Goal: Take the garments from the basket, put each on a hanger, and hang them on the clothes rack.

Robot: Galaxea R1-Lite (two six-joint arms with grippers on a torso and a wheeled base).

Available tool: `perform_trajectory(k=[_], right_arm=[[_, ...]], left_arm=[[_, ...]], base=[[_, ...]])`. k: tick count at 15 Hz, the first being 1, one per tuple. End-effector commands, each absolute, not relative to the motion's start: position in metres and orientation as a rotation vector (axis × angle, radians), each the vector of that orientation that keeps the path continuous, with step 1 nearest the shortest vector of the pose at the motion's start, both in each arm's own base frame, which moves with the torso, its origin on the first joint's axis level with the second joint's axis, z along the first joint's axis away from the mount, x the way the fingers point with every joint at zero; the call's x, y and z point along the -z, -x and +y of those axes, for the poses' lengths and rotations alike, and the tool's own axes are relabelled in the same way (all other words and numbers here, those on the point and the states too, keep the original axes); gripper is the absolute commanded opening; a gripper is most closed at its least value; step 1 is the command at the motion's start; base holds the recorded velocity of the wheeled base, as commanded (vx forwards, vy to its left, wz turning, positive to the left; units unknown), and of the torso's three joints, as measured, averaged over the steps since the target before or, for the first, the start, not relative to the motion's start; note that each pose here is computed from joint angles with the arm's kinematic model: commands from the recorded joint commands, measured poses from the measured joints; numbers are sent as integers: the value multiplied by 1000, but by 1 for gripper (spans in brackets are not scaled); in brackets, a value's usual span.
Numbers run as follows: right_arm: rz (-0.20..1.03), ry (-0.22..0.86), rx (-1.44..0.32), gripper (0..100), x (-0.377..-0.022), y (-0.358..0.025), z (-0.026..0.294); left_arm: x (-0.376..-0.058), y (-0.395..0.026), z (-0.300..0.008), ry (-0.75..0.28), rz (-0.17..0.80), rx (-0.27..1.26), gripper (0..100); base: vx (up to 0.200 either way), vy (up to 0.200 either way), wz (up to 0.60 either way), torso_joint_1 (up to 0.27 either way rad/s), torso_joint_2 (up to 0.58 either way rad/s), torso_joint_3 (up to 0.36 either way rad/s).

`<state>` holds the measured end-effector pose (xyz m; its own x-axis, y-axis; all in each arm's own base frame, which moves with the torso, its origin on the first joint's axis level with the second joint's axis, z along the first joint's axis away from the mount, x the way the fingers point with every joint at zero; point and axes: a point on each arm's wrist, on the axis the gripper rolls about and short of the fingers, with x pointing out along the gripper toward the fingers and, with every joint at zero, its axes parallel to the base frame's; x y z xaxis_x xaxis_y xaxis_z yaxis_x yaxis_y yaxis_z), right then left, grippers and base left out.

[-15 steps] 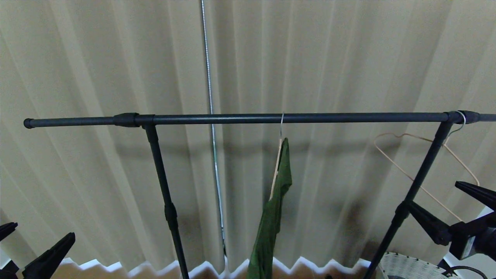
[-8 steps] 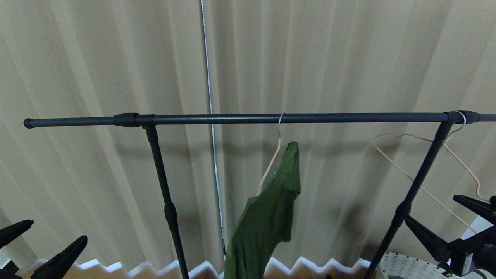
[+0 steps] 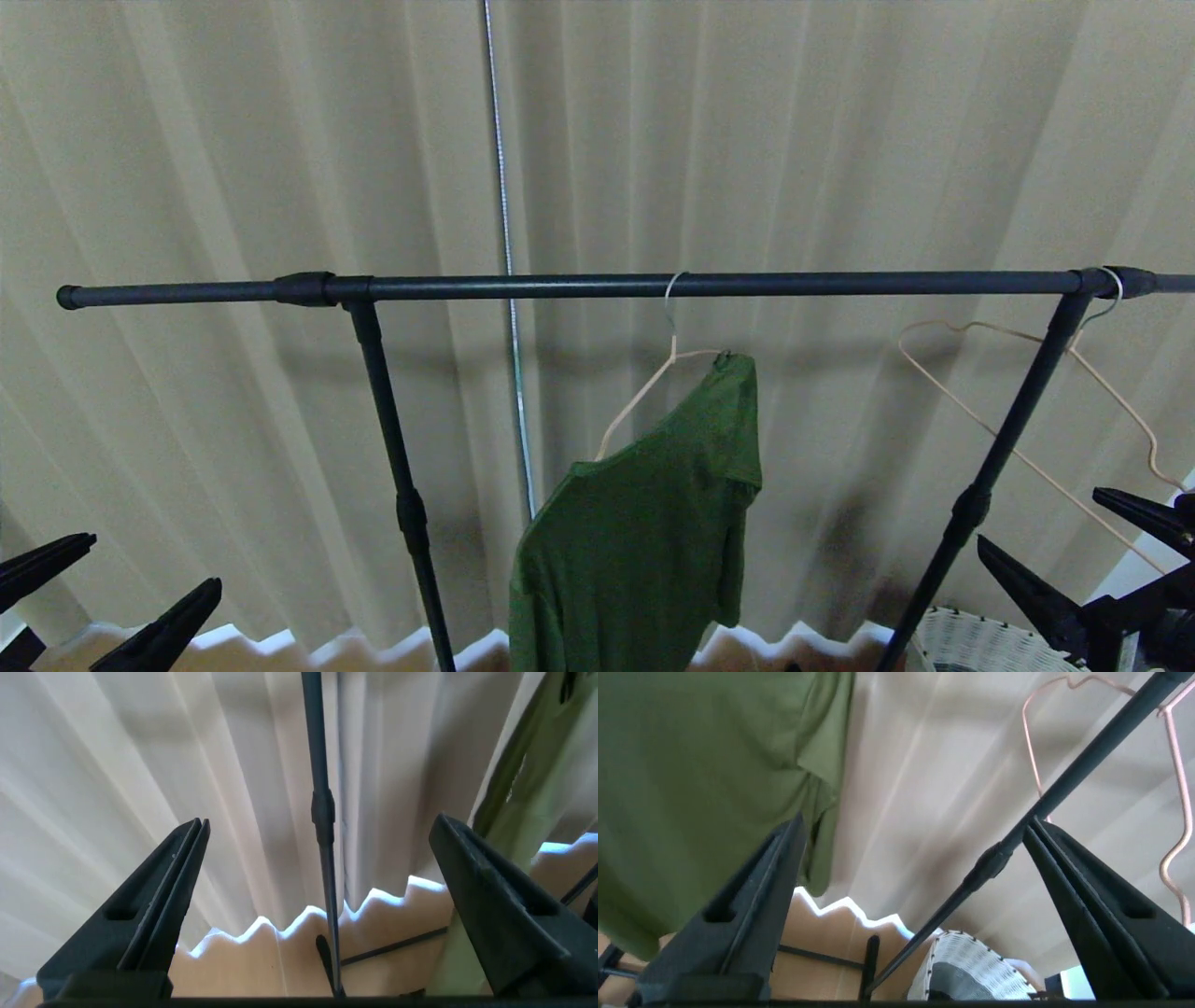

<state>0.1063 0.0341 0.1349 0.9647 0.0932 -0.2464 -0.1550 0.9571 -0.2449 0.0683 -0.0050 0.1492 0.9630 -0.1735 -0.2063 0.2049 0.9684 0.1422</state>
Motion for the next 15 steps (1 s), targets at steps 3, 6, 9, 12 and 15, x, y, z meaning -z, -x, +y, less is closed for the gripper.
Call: perform_trajectory(k=[3,6,9,12,15], right_arm=[[246,269,-128,100,-133,-106,34],[244,269,-128,100,-133,-106,34],[248,270,-128,100,-131,-105,34],[247,270,-128,100,-132,-105,34],[248,270,-128,100,-131,-105,34]], left_arm=[[-148,-68,-5,-163,199,191,100],[-148,-66,-5,-165,189,192,100],[-148,-64,-5,-167,178,191,100],[-148,-64,-5,-167,178,191,100],[-148,-64,-5,-168,175,191,100]], base=[[0,0,0,0,0,0],[0,0,0,0,0,0],[0,0,0,-91,208,116],[0,0,0,-191,478,266],[0,0,0,-212,507,292]])
